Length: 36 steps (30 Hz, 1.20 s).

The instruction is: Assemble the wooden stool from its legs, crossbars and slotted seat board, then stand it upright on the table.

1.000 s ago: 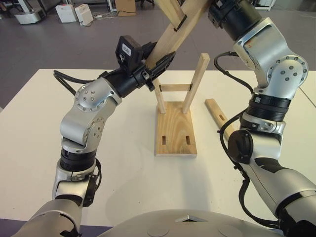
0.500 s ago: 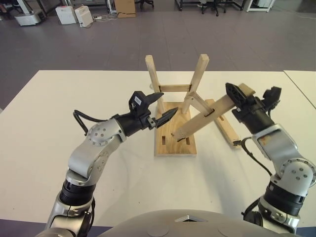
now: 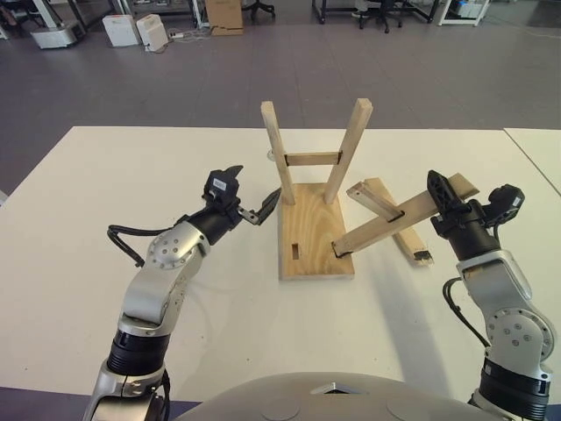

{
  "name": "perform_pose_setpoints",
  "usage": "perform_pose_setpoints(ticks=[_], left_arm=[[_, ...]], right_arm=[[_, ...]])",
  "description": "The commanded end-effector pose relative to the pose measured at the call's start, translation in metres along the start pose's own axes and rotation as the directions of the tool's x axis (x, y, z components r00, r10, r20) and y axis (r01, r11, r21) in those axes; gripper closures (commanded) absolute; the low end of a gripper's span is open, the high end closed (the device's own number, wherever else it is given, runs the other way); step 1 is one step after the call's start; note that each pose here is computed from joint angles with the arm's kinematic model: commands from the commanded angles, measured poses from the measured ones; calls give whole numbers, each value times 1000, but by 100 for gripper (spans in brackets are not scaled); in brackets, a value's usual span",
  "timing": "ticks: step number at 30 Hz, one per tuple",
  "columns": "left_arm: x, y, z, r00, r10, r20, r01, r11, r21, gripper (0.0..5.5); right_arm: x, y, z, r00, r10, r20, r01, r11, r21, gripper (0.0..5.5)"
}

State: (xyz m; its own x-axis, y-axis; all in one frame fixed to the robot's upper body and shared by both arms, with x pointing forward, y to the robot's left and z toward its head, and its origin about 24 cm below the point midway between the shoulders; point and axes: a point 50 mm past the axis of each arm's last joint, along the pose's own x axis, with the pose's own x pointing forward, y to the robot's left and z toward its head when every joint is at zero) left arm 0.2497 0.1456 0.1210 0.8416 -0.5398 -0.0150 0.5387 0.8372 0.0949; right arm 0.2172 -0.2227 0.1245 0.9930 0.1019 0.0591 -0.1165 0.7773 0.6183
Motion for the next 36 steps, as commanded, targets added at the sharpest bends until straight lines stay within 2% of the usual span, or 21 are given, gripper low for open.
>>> perform_pose_setpoints(ticks=[1, 4, 5, 9, 12, 13, 16, 19, 23, 27, 29, 31, 32, 33, 36], left_arm=[[0, 7, 0, 999, 43, 4, -43, 999, 14, 50], [1, 8, 0, 998, 57, 9, -57, 998, 14, 50], [1, 8, 0, 998, 58, 11, -58, 998, 15, 50], [4, 11, 2, 998, 59, 19, -60, 998, 20, 50], [4, 12, 2, 998, 61, 21, -62, 998, 19, 50], [4, 11, 2, 998, 61, 21, -62, 998, 19, 50], [3, 11, 1, 998, 66, 21, -66, 998, 19, 50], [4, 14, 1, 997, 72, 22, -73, 997, 23, 50], [5, 18, 5, 996, 81, 39, -82, 996, 32, 50], [7, 25, 8, 994, 94, 54, -96, 995, 42, 50], [9, 25, 9, 994, 91, 60, -94, 994, 46, 50], [11, 25, 11, 994, 89, 65, -92, 994, 50, 50], [11, 25, 11, 994, 88, 67, -92, 994, 51, 50], [12, 25, 11, 994, 86, 68, -90, 995, 52, 50], [12, 25, 11, 994, 90, 68, -94, 994, 50, 50]], right_arm=[[3, -9, 6, 992, -121, -46, 107, 965, -241, 442], [17, 9, 13, 998, -55, -36, 37, 922, -386, 441], [19, 13, 8, 997, -31, -67, 2, 916, -401, 441], [10, 8, -41, 938, -31, -346, -140, 879, -457, 442], [5, -2, -53, 925, -74, -373, -119, 875, -469, 443], [6, -1, -52, 931, -70, -359, -114, 877, -467, 443], [18, 16, -24, 979, 28, -202, -114, 896, -430, 443], [25, 42, 2, 979, 178, -96, -202, 884, -422, 443], [27, 84, 26, 919, 393, -33, -364, 811, -458, 340], [40, 112, 94, 848, 506, 157, -388, 795, -467, 251], [56, 94, 108, 902, 399, 164, -287, 839, -463, 214], [69, 46, 81, 984, 177, -15, -158, 837, -524, 175], [68, 23, 63, 990, 84, -114, -134, 822, -554, 162], [62, 0, 39, 972, -6, -236, -131, 819, -558, 139], [33, -45, -18, 856, -140, -498, -171, 832, -527, 139]])
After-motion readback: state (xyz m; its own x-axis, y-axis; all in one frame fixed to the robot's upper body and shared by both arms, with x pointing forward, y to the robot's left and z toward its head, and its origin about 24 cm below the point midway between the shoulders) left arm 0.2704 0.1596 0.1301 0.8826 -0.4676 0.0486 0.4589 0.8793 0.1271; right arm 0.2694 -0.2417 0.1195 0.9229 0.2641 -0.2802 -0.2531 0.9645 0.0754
